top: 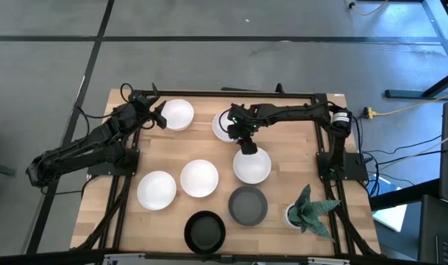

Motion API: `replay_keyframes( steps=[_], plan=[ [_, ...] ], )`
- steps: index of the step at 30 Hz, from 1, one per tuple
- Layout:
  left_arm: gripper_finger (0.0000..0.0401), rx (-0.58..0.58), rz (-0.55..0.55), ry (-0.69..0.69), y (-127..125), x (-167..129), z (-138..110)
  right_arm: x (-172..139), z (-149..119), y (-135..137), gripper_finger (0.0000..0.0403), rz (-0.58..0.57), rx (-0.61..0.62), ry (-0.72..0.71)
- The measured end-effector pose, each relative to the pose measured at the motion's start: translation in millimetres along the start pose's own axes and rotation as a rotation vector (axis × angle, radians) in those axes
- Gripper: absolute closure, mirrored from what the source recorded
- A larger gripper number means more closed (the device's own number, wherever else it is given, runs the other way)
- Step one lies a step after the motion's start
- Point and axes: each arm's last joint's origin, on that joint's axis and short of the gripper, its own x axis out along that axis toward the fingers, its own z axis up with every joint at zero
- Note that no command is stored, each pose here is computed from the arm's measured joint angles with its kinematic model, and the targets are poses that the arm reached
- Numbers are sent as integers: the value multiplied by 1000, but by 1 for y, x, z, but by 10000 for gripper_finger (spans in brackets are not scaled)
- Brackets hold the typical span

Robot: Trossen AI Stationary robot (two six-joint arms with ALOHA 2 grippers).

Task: Nest bowls inside each other
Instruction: Stack the white bowl on the white bowl

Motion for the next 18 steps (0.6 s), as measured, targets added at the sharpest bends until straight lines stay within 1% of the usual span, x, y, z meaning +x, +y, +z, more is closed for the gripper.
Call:
replay_keyframes(
  steps=[2,5,11,12,18],
  plan=[
    [250,0,0,0,0,0,0,2,0,0,263,1,0,3],
    [250,0,0,0,0,0,0,2,0,0,294,2,0,4],
    [250,-3,0,1,0,0,0,2,0,0,380,-1,0,1],
    [250,-4,0,0,0,0,0,2,0,-1,389,-9,2,2],
    [250,-3,0,0,0,0,0,2,-1,-3,392,-99,2,50]
  ],
)
